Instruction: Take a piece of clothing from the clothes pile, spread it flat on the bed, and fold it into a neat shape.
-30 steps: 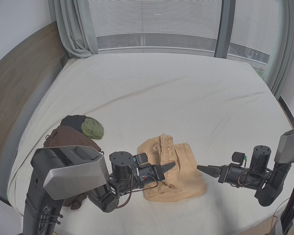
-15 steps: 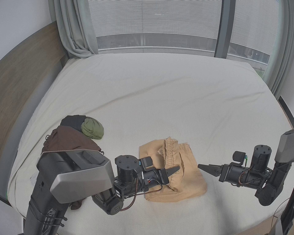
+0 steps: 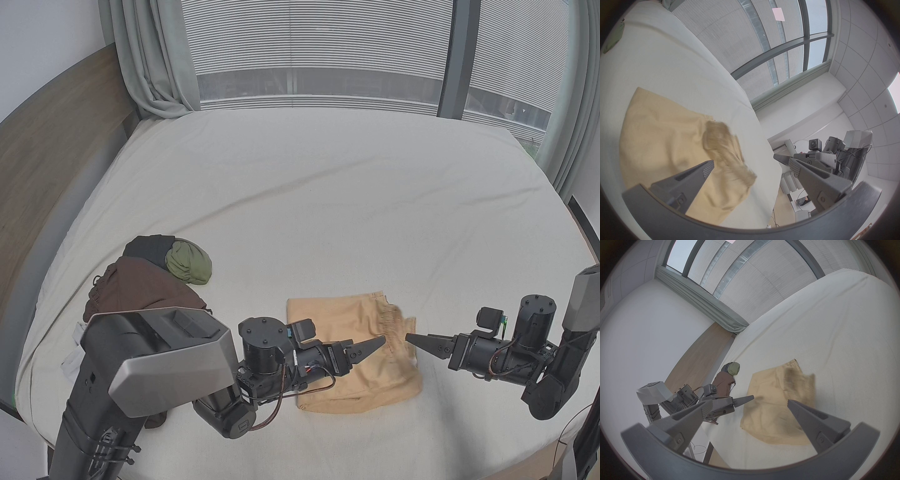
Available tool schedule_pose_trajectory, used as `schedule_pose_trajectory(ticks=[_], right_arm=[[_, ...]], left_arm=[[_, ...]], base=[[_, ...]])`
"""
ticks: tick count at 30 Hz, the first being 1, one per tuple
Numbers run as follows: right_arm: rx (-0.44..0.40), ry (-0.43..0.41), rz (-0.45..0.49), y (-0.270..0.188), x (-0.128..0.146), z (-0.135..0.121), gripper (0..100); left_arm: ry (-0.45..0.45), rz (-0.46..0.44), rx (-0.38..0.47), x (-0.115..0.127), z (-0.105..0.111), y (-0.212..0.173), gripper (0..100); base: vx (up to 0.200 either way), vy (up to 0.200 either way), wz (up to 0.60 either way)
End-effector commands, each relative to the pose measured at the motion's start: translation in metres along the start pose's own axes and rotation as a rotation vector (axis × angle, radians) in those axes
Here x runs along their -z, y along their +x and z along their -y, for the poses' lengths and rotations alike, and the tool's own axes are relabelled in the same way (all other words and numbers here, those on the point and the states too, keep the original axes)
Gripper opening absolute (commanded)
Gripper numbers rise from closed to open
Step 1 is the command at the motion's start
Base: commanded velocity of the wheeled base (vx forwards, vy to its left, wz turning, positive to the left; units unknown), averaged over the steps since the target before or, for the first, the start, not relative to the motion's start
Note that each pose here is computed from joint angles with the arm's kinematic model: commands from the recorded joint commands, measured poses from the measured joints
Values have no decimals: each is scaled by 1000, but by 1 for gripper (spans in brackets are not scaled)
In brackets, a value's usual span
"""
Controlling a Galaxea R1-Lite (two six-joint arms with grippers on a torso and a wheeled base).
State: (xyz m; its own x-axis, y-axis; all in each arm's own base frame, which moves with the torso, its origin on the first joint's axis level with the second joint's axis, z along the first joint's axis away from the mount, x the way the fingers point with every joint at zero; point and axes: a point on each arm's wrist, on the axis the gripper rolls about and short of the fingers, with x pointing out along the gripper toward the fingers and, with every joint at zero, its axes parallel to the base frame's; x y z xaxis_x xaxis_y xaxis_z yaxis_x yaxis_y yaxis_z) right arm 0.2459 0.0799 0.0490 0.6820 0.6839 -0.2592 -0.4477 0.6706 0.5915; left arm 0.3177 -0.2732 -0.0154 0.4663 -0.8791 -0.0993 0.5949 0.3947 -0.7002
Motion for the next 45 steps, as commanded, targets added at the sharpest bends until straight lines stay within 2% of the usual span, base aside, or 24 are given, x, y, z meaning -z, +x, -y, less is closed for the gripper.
schedule_pose_trajectory(ticks=[1,12,21,27,32,36,45], right_arm=[[0,1,-2,0,0,0,100],[-1,2,-20,1,5,-1,100],[-3,3,-26,1,6,-2,100],[-8,0,-47,3,11,-4,100],[-10,0,-52,3,12,-5,100],[-10,5,-66,5,15,-5,100],[-2,10,-77,6,18,-3,100]], left_arm=[[2,6,0,-2,1,-1,100],[6,55,-36,-15,-3,-26,100],[38,78,-123,-38,-1,-76,100],[24,92,-158,-59,8,-129,100],[30,87,-197,-63,5,-160,100],[58,90,-247,-68,-11,-189,100],[45,107,-243,-77,-10,-229,100]], base=[[0,0,0],[0,0,0],[0,0,0],[0,0,0],[0,0,0],[0,0,0],[0,0,0]])
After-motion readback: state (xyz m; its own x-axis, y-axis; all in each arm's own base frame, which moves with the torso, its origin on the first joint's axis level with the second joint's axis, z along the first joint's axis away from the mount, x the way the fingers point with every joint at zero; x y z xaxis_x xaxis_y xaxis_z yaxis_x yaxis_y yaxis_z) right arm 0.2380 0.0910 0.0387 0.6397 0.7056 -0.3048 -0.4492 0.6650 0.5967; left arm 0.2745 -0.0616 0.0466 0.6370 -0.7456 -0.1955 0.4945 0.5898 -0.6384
